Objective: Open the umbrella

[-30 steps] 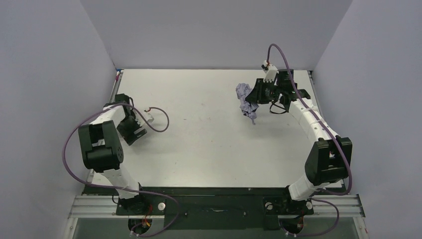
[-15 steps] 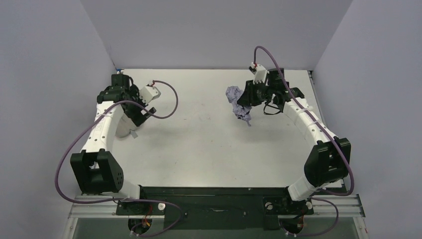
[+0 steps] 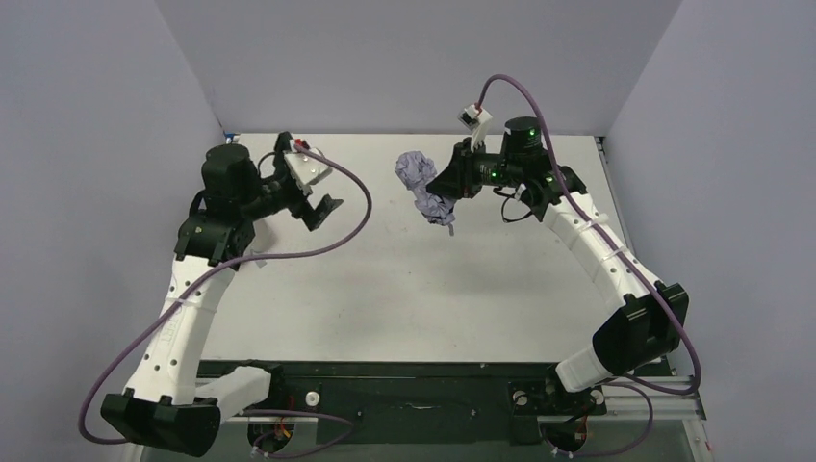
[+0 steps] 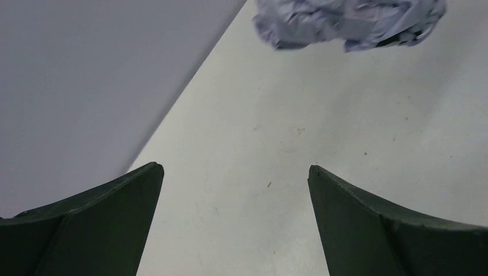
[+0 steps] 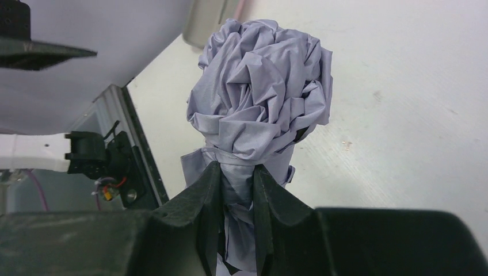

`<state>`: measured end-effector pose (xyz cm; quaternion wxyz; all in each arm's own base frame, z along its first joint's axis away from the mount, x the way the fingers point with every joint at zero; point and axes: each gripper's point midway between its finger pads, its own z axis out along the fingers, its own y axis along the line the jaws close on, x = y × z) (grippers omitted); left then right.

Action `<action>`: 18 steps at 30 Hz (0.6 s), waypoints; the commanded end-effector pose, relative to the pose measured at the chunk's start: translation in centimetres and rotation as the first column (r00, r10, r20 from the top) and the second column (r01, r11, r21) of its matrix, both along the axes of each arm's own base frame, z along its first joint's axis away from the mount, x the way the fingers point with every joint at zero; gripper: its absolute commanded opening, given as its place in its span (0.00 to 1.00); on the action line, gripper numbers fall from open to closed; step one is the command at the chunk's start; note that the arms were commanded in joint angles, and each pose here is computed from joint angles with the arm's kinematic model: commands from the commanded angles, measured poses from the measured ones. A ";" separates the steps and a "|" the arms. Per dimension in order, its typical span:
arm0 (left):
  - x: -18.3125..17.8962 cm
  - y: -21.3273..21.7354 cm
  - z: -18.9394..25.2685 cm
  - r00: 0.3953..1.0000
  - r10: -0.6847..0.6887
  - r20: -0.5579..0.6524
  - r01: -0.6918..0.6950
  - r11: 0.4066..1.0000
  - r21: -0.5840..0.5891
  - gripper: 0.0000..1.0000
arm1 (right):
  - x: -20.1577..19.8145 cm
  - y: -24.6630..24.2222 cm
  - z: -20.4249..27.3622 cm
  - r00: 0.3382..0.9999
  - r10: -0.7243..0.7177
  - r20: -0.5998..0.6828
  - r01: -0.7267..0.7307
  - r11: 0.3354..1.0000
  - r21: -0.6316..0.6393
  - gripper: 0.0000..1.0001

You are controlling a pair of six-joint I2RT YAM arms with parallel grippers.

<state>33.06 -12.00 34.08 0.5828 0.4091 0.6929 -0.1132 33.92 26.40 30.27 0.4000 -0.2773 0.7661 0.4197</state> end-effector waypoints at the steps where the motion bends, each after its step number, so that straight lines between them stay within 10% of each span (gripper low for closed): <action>1: -4.0 -7.3 2.6 0.916 -0.336 0.220 0.319 0.941 0.112 0.97 | -3.8 2.9 5.8 0.979 0.171 0.109 -0.184 0.976 0.121 0.00; 11: -6.8 -14.1 -2.2 0.699 -0.655 0.287 0.384 0.683 0.621 0.97 | -7.7 5.6 2.2 0.954 0.299 0.025 -0.300 0.951 0.068 0.00; 18: -6.2 -14.7 -6.1 0.657 -0.725 0.207 0.357 0.542 0.761 1.00 | -10.4 6.8 1.7 0.925 0.380 0.003 -0.379 0.922 0.075 0.00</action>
